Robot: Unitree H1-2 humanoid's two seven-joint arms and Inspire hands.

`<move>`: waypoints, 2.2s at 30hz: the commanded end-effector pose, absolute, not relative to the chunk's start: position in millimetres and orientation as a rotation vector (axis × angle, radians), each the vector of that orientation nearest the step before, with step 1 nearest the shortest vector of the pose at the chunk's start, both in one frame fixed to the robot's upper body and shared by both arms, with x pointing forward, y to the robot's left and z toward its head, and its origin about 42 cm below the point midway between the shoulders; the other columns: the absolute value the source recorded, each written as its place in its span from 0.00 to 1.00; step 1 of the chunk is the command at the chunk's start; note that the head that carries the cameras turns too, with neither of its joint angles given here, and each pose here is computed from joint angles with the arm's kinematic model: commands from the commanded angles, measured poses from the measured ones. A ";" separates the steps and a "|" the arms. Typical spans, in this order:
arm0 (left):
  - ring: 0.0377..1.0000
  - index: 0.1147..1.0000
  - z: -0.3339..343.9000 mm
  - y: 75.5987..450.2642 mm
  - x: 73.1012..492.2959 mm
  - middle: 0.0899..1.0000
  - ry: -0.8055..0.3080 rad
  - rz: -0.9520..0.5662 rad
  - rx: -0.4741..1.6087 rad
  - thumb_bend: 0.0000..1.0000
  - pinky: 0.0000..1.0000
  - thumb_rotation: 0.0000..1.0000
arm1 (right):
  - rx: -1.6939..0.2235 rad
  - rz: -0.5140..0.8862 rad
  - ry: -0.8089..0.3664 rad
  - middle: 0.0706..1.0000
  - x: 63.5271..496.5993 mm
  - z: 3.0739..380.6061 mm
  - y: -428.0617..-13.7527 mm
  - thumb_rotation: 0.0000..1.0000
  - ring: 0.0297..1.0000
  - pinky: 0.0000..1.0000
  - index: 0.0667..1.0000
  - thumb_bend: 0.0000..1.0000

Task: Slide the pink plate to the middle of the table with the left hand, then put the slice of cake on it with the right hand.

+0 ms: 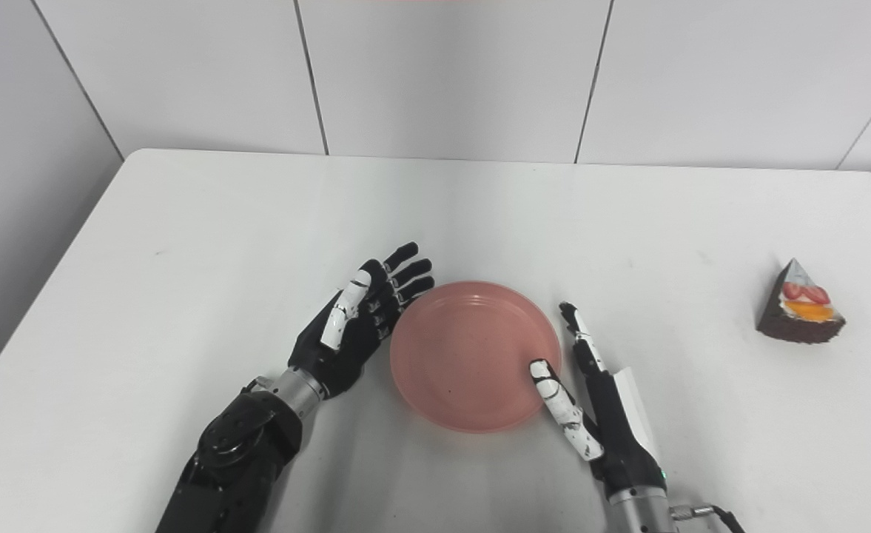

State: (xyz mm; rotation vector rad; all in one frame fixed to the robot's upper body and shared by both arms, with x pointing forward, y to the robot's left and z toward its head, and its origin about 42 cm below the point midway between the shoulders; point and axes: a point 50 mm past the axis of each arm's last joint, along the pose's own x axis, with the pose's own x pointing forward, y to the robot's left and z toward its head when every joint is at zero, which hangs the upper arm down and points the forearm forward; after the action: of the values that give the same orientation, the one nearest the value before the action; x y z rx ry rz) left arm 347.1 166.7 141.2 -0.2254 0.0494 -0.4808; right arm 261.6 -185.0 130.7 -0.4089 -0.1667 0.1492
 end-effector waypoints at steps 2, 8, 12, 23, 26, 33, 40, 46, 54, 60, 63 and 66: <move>0.92 0.91 111.4 179.6 336.6 0.92 0.190 -0.442 -0.224 0.43 0.92 1.00 | -0.439 0.127 -0.221 0.97 263.9 142.7 -186.4 1.00 0.96 0.93 0.97 0.34; 0.91 0.90 101.1 192.7 340.4 0.91 0.182 -0.433 -0.232 0.44 0.91 1.00 | -0.616 0.034 -0.321 0.94 265.2 174.1 -191.1 0.94 0.91 0.84 0.96 0.58; 0.90 0.90 94.4 201.2 341.2 0.91 0.180 -0.432 -0.235 0.45 0.91 1.00 | -0.716 -0.029 -0.375 0.93 273.9 197.1 -202.9 0.92 0.90 0.84 0.95 0.66; 0.91 0.89 76.6 221.2 350.1 0.91 0.169 -0.437 -0.227 0.49 0.91 1.00 | -0.865 -0.189 -0.477 0.91 294.3 253.9 -228.6 0.78 0.86 0.76 0.94 0.81; 0.91 0.88 72.6 227.1 352.2 0.90 0.170 -0.438 -0.219 0.50 0.91 0.98 | -0.910 -0.218 -0.488 0.91 297.6 264.4 -234.5 0.77 0.85 0.75 0.92 0.83; 0.89 0.87 64.2 248.2 357.1 0.89 0.183 -0.424 -0.207 0.51 0.90 0.96 | -1.012 -0.308 -0.474 0.90 305.4 282.7 -247.0 0.80 0.81 0.67 0.92 0.88; 0.89 0.86 58.0 265.7 363.2 0.88 0.214 -0.399 -0.195 0.49 0.90 1.00 | -1.091 -0.435 -0.312 0.96 316.4 285.6 -279.3 0.81 0.89 0.74 0.98 0.93; 0.90 0.88 55.1 275.1 368.3 0.89 0.226 -0.395 -0.172 0.52 0.92 1.00 | -1.095 -0.544 -0.190 0.99 317.1 280.3 -301.4 0.77 0.88 0.69 1.00 0.95; 0.91 0.88 49.2 283.4 373.9 0.90 0.222 -0.401 -0.172 0.57 0.91 0.94 | -1.105 -0.632 -0.086 0.98 313.6 280.0 -324.3 0.72 0.90 0.71 1.00 0.94; 0.90 0.88 46.7 288.2 375.3 0.90 0.210 -0.415 -0.161 0.59 0.90 0.93 | -1.107 -0.650 -0.033 0.98 315.6 274.2 -333.5 0.71 0.91 0.73 1.00 0.97; 0.88 0.86 47.6 288.9 375.8 0.88 0.210 -0.409 -0.161 0.59 0.89 0.91 | -1.103 -0.653 -0.008 0.97 318.9 268.5 -337.9 0.70 0.92 0.74 1.00 0.97; 0.88 0.85 48.2 290.5 376.2 0.87 0.211 -0.410 -0.158 0.60 0.88 0.91 | -1.094 -0.650 0.008 0.96 322.8 262.4 -340.8 0.69 0.89 0.72 1.00 0.99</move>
State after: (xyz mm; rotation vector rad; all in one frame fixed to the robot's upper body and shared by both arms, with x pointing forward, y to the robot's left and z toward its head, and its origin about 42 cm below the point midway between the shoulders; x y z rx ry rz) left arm 425.4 278.5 125.0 -0.1148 -0.0421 -0.4651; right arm 318.7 -337.4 247.2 -1.0975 0.0644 -0.5942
